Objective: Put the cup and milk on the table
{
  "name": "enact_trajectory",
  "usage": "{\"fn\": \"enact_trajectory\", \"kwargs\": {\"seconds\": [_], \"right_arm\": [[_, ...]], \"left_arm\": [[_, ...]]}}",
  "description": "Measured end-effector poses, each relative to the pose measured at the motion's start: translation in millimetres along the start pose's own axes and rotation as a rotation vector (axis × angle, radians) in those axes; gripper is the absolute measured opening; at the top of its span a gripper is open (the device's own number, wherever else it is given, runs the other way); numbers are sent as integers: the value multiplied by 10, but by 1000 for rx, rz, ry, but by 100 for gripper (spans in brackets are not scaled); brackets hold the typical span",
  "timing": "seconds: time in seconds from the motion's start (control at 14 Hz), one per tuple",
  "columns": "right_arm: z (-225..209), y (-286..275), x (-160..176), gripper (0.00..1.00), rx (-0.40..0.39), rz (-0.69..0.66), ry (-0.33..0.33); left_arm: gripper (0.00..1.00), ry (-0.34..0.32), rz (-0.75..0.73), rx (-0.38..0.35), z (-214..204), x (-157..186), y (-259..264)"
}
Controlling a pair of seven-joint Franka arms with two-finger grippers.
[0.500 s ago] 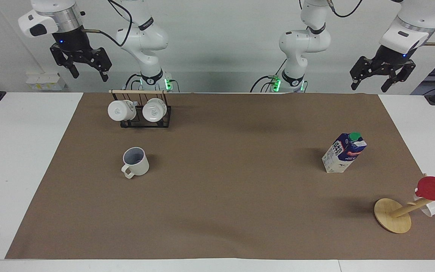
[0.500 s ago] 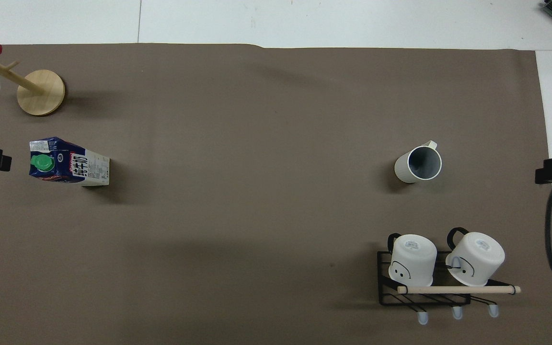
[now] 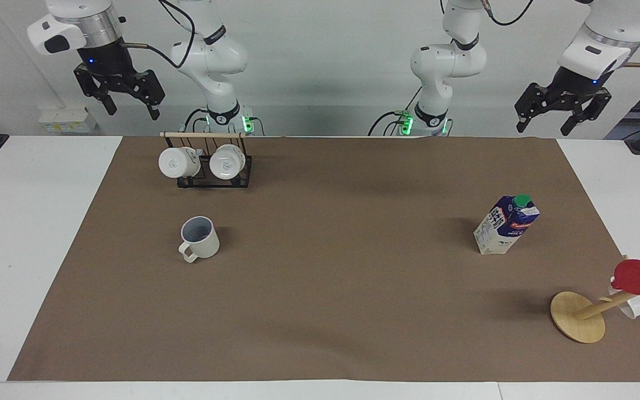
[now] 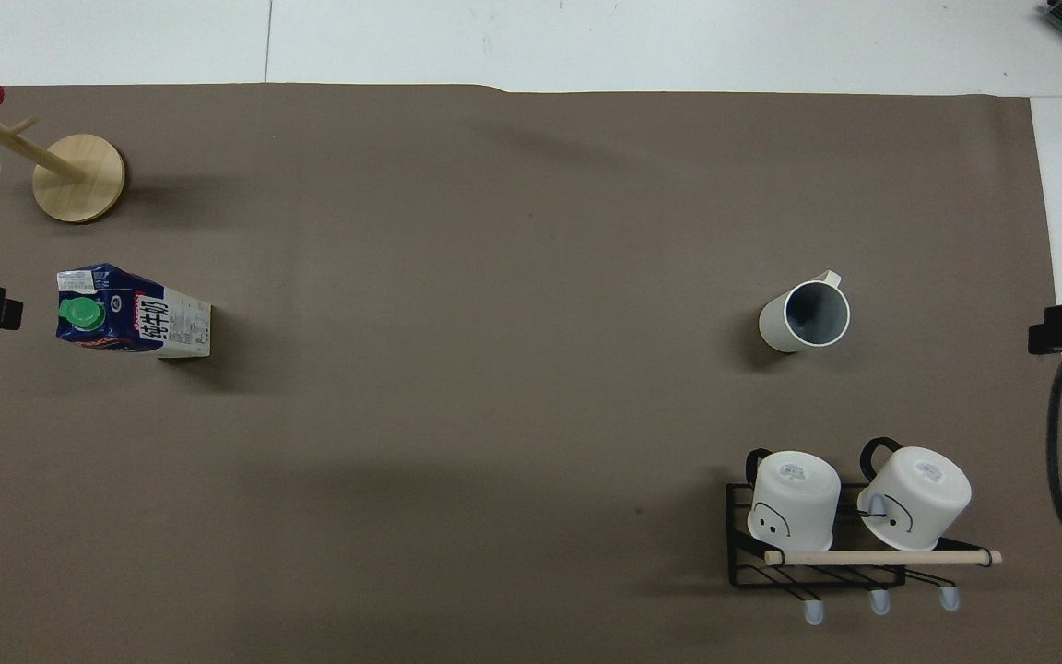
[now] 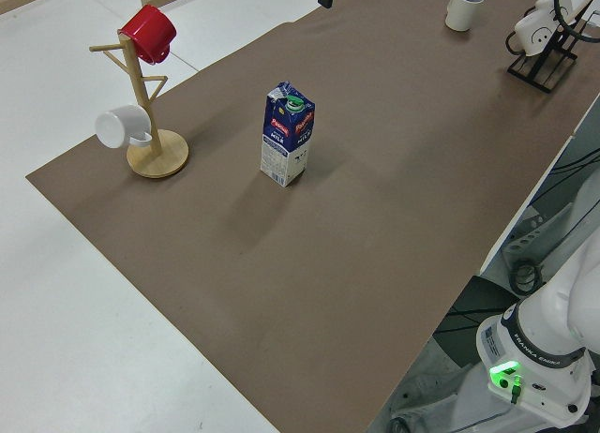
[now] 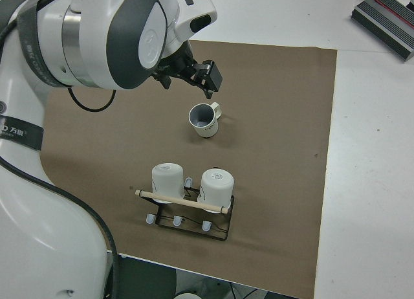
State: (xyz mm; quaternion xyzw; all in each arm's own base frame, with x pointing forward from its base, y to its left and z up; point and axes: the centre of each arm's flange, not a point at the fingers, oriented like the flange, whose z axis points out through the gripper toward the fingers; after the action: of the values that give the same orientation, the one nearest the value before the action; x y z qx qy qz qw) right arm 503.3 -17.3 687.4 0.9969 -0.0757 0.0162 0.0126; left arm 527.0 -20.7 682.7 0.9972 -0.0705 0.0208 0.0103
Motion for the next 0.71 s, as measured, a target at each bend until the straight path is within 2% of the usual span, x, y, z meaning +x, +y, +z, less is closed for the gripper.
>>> {"fn": "enact_trajectory", "kwargs": {"seconds": [0.71], "right_arm": [[-39, -13, -29, 100, 2, -3, 7]], "left_arm": [[100, 1, -1, 0, -4, -3, -5]]}}
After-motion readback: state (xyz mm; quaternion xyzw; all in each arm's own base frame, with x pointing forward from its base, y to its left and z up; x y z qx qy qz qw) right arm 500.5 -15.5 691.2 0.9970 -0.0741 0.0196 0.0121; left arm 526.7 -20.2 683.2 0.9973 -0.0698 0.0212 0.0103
